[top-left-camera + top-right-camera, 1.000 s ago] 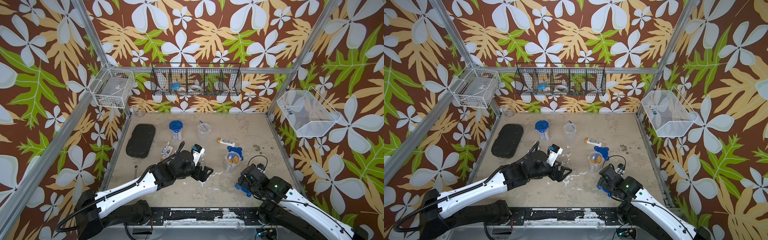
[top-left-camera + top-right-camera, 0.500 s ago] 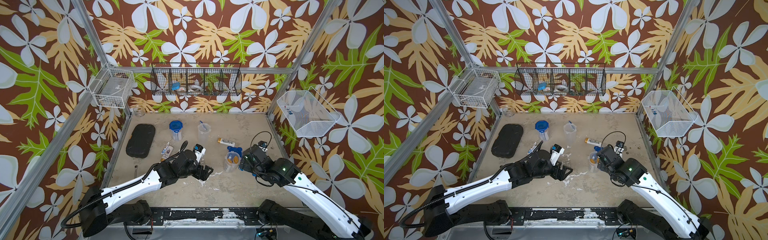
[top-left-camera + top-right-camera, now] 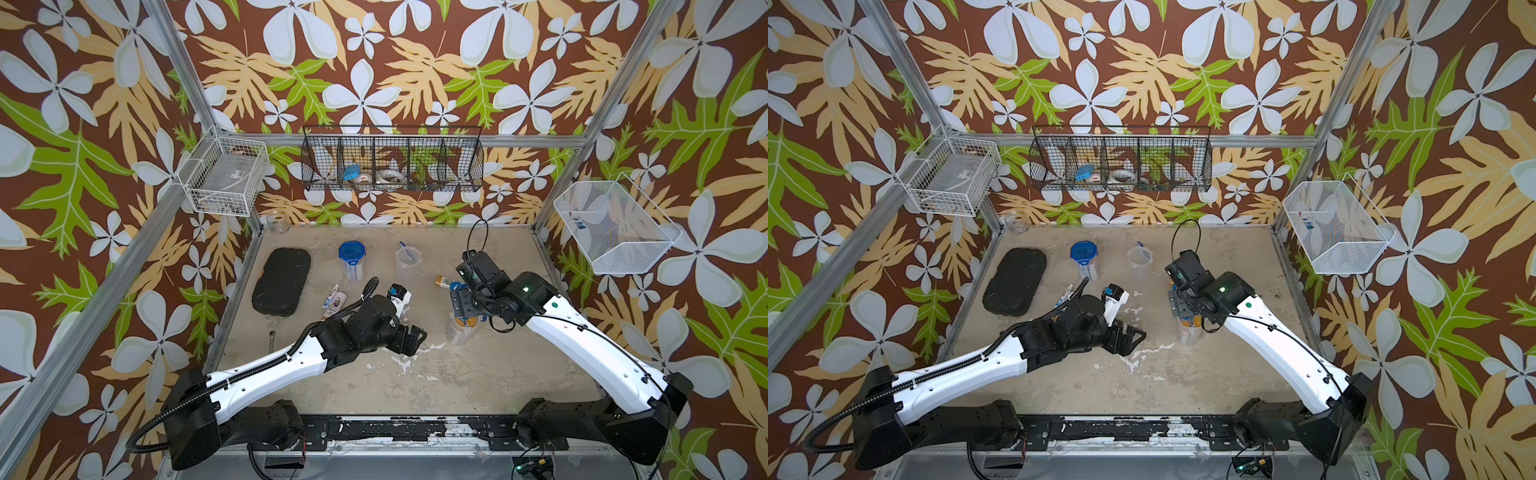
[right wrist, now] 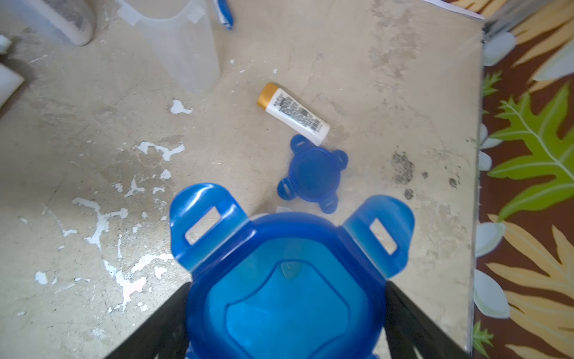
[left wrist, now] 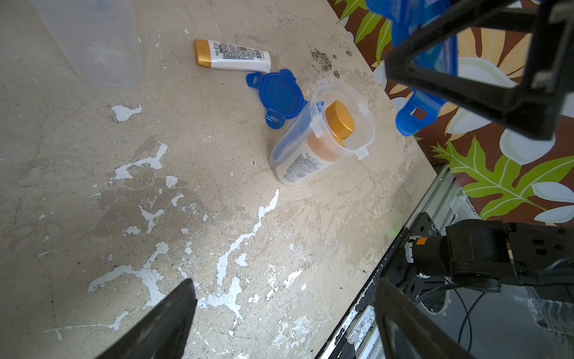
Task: Pack away toiletry kits
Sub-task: Close the lid on the container.
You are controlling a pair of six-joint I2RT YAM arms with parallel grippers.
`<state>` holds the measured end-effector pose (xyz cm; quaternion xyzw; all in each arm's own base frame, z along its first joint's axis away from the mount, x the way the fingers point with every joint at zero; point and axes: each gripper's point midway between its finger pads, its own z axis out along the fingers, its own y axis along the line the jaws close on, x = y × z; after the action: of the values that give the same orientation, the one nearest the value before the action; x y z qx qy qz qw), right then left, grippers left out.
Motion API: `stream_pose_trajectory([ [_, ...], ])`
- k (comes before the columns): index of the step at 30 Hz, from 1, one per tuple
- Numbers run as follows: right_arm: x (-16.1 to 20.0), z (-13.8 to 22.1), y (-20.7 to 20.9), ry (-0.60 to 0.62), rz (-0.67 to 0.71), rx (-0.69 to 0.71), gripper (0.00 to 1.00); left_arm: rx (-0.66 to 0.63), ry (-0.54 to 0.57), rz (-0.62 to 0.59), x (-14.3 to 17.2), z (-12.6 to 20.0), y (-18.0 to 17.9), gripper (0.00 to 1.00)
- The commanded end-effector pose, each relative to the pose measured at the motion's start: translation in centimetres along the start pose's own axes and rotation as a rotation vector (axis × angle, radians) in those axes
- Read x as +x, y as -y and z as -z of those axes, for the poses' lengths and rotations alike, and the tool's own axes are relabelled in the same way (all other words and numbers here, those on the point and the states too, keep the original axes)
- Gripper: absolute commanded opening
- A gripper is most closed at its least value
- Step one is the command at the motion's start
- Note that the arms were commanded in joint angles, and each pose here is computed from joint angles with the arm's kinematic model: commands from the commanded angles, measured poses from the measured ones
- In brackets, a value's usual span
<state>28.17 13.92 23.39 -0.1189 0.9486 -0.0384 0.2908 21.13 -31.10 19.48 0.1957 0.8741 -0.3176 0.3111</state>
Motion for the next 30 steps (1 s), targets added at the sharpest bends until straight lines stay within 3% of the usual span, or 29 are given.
stream_pose_trajectory([
  [1, -1.2, -0.4, -1.4, 0.013, 0.081, -0.112, 0.6, -0.034, -0.001, 0.013, -0.3, 0.2, -0.4, 0.9],
  [11, -0.6, -1.2, -1.6, 0.02, 0.286, -0.191, 0.58, -0.068, -0.022, 0.009, -0.9, 0.0, -0.4, 0.9],
  [30, 3.6, -4.3, -1.2, -0.152, 0.386, -0.165, 0.57, -0.081, -0.03, 0.004, -2.0, -1.7, -0.1, 0.91],
])
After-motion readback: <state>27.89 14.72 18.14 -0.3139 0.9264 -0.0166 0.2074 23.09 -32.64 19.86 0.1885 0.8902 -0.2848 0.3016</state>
